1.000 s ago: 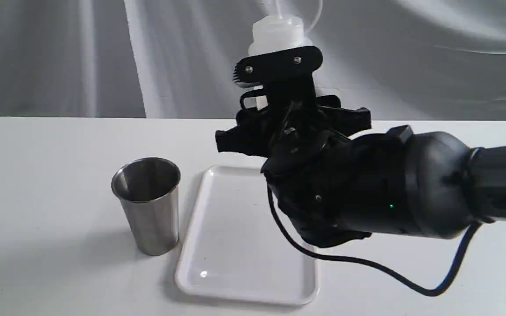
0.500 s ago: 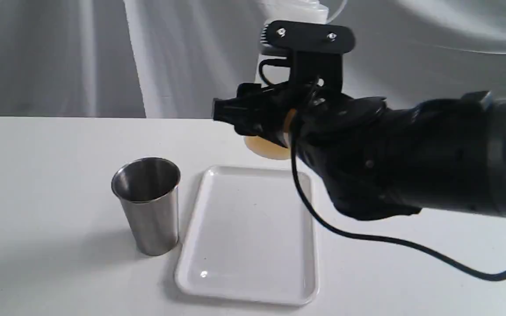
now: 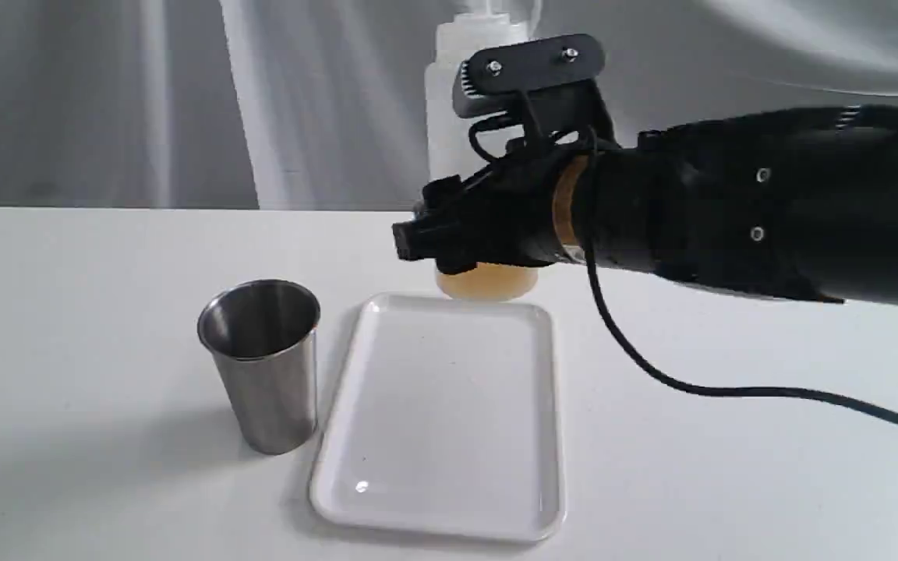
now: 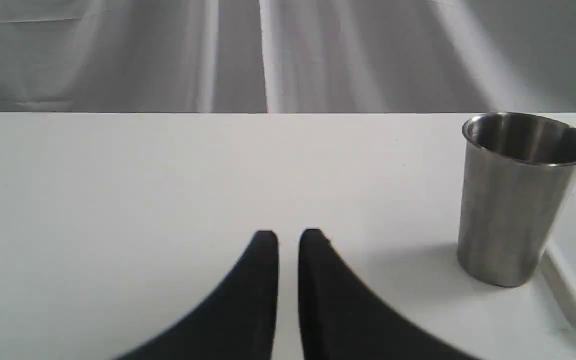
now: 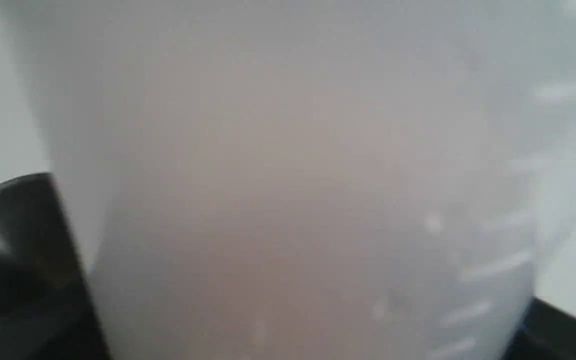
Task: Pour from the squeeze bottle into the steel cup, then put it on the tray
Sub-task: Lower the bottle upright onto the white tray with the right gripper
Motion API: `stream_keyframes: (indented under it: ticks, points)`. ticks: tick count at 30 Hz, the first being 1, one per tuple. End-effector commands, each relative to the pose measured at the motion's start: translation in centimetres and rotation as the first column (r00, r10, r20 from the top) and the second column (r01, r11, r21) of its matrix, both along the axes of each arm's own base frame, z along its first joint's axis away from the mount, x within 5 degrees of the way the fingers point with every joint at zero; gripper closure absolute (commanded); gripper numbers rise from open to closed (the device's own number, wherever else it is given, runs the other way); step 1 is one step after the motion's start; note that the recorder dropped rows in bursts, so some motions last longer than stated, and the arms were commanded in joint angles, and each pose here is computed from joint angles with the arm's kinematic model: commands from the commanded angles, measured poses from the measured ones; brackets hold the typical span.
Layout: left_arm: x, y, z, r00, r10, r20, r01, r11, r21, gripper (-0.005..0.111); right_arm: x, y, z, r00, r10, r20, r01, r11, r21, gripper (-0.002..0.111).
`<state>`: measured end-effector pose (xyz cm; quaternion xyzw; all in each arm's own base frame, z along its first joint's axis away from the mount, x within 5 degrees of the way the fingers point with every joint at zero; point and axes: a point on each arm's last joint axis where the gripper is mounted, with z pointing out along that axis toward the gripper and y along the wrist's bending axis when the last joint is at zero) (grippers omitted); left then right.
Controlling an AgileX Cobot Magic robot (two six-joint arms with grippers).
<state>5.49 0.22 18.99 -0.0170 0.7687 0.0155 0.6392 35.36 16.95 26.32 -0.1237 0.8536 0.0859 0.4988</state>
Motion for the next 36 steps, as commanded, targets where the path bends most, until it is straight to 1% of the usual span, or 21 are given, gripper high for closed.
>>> stream_keyframes:
  ticks: [1, 4, 5, 7, 10, 12, 15, 19, 24, 30, 34, 36]
  points:
    - [0.0, 0.0, -0.1, 1.0, -0.002, 0.005, 0.002, 1.0, 0.0, 0.098, -0.1, 0.0, 1.0, 0.986, 0.148, 0.075, -0.147, 0.989, -0.02, 0.108]
    - [0.0, 0.0, -0.1, 1.0, -0.002, 0.005, 0.002, 1.0, -0.002, 0.098, -0.2, 0.3, 1.1, 0.967, 0.211, 0.145, -0.218, 0.975, 0.038, 0.108]
    - [0.0, 0.0, -0.1, 1.0, -0.002, 0.005, 0.002, 1.0, -0.002, 0.098, -0.2, 0.3, 1.2, 0.949, 0.244, 0.201, -0.257, 0.965, 0.042, 0.108]
    - [0.0, 0.0, -0.1, 1.0, -0.001, 0.005, 0.001, 1.0, -0.004, 0.098, -0.6, 0.4, 0.8, 0.93, 0.255, 0.263, -0.283, 0.957, 0.072, 0.108]
    - [0.0, 0.0, -0.1, 1.0, -0.001, 0.005, 0.001, 1.0, -0.004, 0.098, -1.2, 0.1, -0.2, 0.906, 0.228, 0.355, -0.28, 0.955, 0.101, 0.108]
    - [0.0, 0.0, -0.1, 1.0, -0.001, 0.005, 0.001, 1.0, -0.004, 0.098, -1.5, -0.3, -1.5, 0.888, 0.198, 0.416, -0.266, 0.957, 0.113, 0.108]
    - [0.0, 0.0, -0.1, 1.0, -0.001, 0.005, 0.001, 1.0, -0.004, 0.098, -2.0, -0.6, -3.6, 0.854, 0.203, 0.478, -0.266, 0.962, 0.066, 0.108]
    - [0.0, 0.0, -0.1, 1.0, -0.002, 0.005, 0.002, 1.0, -0.001, 0.098, -2.0, -0.4, -6.2, 0.855, 0.259, 0.449, -0.287, 0.958, -0.005, 0.108]
    - [0.0, 0.0, -0.1, 1.0, -0.002, 0.005, 0.002, 1.0, -0.001, 0.098, -1.7, -0.1, -8.5, 0.87, 0.294, 0.395, -0.308, 0.951, -0.029, 0.108]
    - [0.0, 0.0, -0.1, 1.0, -0.001, 0.005, 0.001, 1.0, -0.006, 0.098, -1.5, 0.1, -9.7, 0.864, 0.294, 0.408, -0.315, 0.949, -0.016, 0.108]
    - [0.0, 0.0, -0.1, 1.0, -0.001, 0.005, 0.001, 1.0, -0.006, 0.098, -1.1, 0.1, -10.7, 0.863, 0.25, 0.439, -0.29, 0.957, 0.024, 0.108]
    - [0.0, 0.0, -0.1, 1.0, -0.001, 0.005, 0.001, 1.0, -0.006, 0.098, -1.0, 0.1, -11.2, 0.858, 0.25, 0.449, -0.287, 0.958, 0.015, 0.108]
